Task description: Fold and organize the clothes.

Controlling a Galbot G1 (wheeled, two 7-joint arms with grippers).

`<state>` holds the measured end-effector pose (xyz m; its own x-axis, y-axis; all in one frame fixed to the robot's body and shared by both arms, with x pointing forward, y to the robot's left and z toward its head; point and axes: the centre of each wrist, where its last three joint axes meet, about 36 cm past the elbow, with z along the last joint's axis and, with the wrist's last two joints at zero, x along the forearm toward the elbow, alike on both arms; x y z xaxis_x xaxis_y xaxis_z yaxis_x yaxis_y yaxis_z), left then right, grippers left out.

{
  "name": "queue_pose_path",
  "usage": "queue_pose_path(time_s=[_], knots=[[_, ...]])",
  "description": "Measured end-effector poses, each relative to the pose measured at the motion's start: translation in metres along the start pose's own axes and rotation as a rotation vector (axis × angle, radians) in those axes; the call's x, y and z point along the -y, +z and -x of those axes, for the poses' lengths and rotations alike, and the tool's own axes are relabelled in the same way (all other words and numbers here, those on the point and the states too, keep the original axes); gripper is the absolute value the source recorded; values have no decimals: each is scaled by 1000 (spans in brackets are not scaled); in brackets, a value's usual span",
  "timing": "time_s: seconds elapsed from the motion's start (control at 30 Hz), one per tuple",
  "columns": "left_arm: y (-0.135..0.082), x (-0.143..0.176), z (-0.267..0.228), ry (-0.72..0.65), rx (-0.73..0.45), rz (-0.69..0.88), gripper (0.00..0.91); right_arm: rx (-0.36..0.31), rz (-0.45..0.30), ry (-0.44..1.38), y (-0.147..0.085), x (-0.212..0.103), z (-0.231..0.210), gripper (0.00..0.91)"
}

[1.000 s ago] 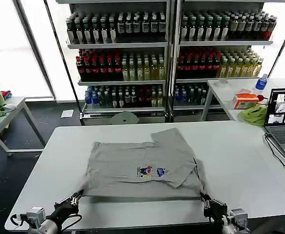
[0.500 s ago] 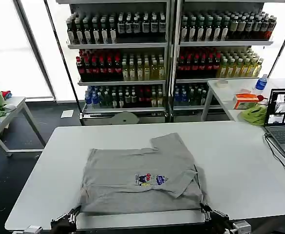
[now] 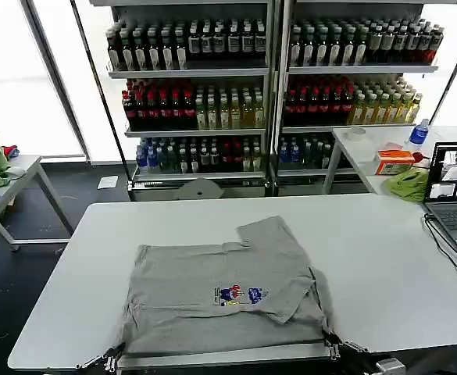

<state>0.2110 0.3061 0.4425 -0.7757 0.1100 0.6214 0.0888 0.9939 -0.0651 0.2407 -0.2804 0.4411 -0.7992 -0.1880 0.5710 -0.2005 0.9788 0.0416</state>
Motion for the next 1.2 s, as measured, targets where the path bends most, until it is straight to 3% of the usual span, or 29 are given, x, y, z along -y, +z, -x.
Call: queue_pose_path(time_s=[0.53, 0.87, 1.2], knots=[[-29, -28, -1, -18, 74, 44, 907, 117, -17, -48, -53, 26, 25, 907], [-58, -64, 40, 49, 112, 63, 907, 165, -32, -118, -102, 58, 105, 907], [-93, -101, 101, 102, 118, 58, 907, 137, -4, -134, -145, 80, 199, 907]])
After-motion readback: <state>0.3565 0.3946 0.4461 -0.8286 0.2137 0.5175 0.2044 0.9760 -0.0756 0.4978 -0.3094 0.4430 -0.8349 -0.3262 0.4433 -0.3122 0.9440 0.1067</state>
